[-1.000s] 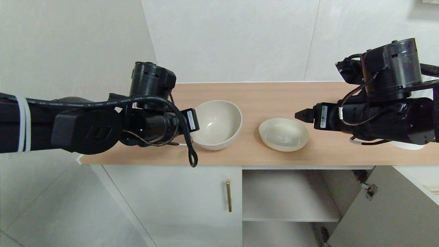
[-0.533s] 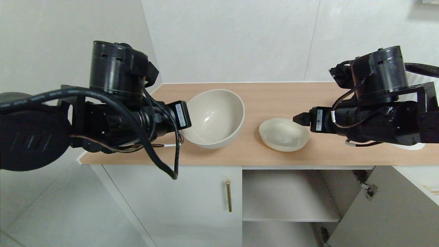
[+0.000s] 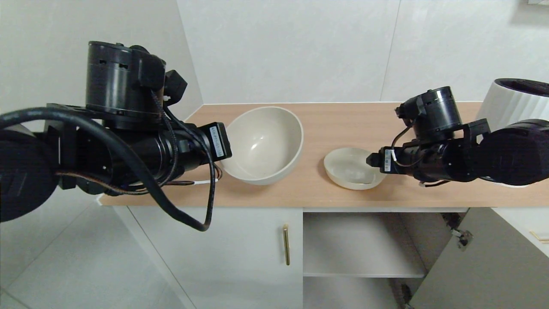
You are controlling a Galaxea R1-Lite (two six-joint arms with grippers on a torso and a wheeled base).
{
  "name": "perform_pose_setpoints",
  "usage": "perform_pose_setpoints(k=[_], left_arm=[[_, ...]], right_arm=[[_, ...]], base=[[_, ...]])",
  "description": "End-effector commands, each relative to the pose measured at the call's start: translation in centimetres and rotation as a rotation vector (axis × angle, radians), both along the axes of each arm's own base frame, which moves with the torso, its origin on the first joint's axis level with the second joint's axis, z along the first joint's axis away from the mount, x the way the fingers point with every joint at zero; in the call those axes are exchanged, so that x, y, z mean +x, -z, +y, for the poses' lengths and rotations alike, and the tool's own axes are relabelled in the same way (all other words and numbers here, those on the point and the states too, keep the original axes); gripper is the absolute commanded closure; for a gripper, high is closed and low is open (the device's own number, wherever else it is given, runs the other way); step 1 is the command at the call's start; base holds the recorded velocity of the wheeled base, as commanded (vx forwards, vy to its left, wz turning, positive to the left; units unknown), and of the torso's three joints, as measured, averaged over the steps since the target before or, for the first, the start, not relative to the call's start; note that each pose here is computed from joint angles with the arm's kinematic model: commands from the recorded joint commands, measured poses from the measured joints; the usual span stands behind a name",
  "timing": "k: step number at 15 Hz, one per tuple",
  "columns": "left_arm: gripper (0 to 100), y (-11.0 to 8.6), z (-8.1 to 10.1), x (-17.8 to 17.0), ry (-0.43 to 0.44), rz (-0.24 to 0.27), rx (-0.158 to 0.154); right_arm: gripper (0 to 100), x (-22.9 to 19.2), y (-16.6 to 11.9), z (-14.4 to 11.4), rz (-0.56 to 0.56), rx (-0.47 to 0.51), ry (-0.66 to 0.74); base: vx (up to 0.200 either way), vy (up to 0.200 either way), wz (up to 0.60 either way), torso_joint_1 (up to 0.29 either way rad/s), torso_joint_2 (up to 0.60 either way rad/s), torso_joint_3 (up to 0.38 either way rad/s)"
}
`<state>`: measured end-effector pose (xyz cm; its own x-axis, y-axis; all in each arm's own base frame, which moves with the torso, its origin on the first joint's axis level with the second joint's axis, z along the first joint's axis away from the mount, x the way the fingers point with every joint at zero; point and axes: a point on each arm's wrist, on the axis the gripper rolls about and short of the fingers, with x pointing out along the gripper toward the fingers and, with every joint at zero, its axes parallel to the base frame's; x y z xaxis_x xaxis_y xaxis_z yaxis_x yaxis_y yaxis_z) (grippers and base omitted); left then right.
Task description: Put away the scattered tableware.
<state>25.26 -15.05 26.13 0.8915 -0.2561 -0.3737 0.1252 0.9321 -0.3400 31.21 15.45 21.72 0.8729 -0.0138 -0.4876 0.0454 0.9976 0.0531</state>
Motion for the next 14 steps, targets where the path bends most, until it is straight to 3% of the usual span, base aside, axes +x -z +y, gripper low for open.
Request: perform_pose_setpoints(k=[1,7,8,12,14], left_arm=[[100,-0.3,0.1,-0.2,0.002,-0.008,-0.006],[100,-0.5,0.2,-0.4,0.002,-0.014,-0.009],[100,-0.5,0.2,-0.4,0.003,-0.013,-0.011],[100,-0.4,0.2,-0.4,0.003,-0.012,-0.009],[100,-0.5,0.5,-0.9,0.016,-0.012,-0.011]], right_arm=[[0,0.7,0.9,0.2,0.019,-0.007,0.004],[0,1.4,1.7,0.7,0.034,-0.001,0.011],[100,1.5,1.6,0.7,0.027,0.016,0.014],[100,1.3,1.2,0.6,0.012,0.034,0.012],[100,0.2,-0.8,0.1,-0.028,0.085,0.002]], base=[[0.000,0.000,0.00,0.000,0.00,0.000],[0.000,0.000,0.00,0.000,0.00,0.000],[0.000,0.000,0.00,0.000,0.00,0.000],[0.000,0.000,0.00,0.000,0.00,0.000],[0.000,0.000,0.00,0.000,0.00,0.000]])
